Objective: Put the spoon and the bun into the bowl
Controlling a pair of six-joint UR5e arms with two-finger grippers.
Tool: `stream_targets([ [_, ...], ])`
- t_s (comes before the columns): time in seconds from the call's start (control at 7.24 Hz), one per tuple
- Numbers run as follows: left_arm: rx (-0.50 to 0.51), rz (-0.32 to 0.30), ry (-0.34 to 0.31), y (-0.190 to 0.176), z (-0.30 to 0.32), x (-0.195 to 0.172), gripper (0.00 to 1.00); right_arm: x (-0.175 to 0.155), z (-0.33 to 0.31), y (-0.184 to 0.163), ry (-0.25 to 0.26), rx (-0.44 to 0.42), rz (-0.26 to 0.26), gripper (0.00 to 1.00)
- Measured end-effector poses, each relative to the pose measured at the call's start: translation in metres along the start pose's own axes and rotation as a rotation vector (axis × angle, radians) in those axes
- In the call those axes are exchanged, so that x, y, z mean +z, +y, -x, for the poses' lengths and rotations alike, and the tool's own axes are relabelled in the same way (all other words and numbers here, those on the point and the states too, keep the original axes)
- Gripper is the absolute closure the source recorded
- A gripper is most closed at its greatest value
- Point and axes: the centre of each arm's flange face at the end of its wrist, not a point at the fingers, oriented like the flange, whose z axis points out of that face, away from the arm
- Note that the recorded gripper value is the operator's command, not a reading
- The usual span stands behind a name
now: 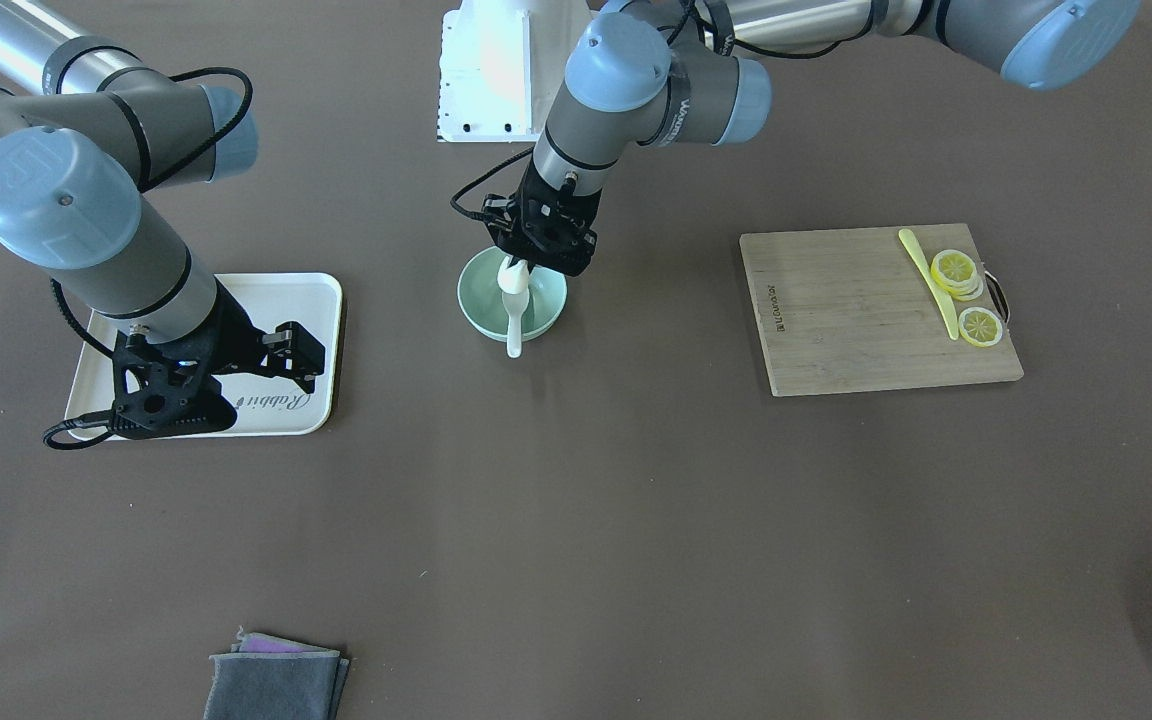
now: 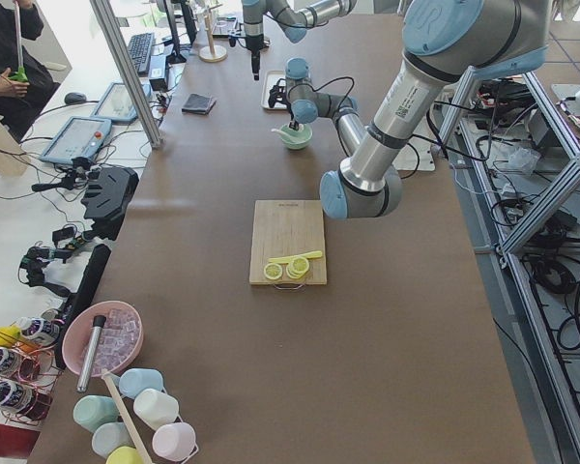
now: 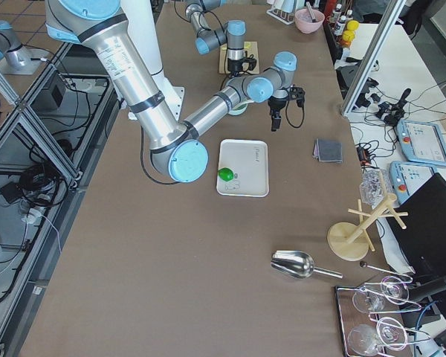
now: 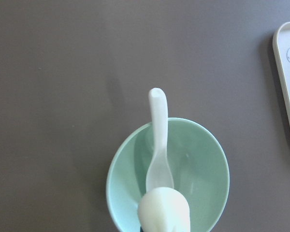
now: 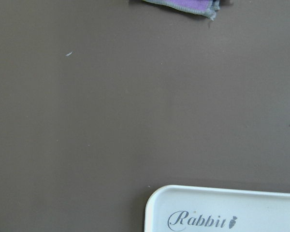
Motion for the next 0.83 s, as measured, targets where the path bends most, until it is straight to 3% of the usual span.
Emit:
stream_targets([
  [0.28,0.018,-0.024,0.027,-0.003,-0.002,0.003,0.02,-0.005,-0.012,-0.005,-0.006,0.005,0.002,0.00],
  [0.83,0.022,-0.084,0.038,-0.007,0.027,-0.035,0.02,-0.007,-0.019,-0.010,0.002,-0.005,0.000,0.00],
])
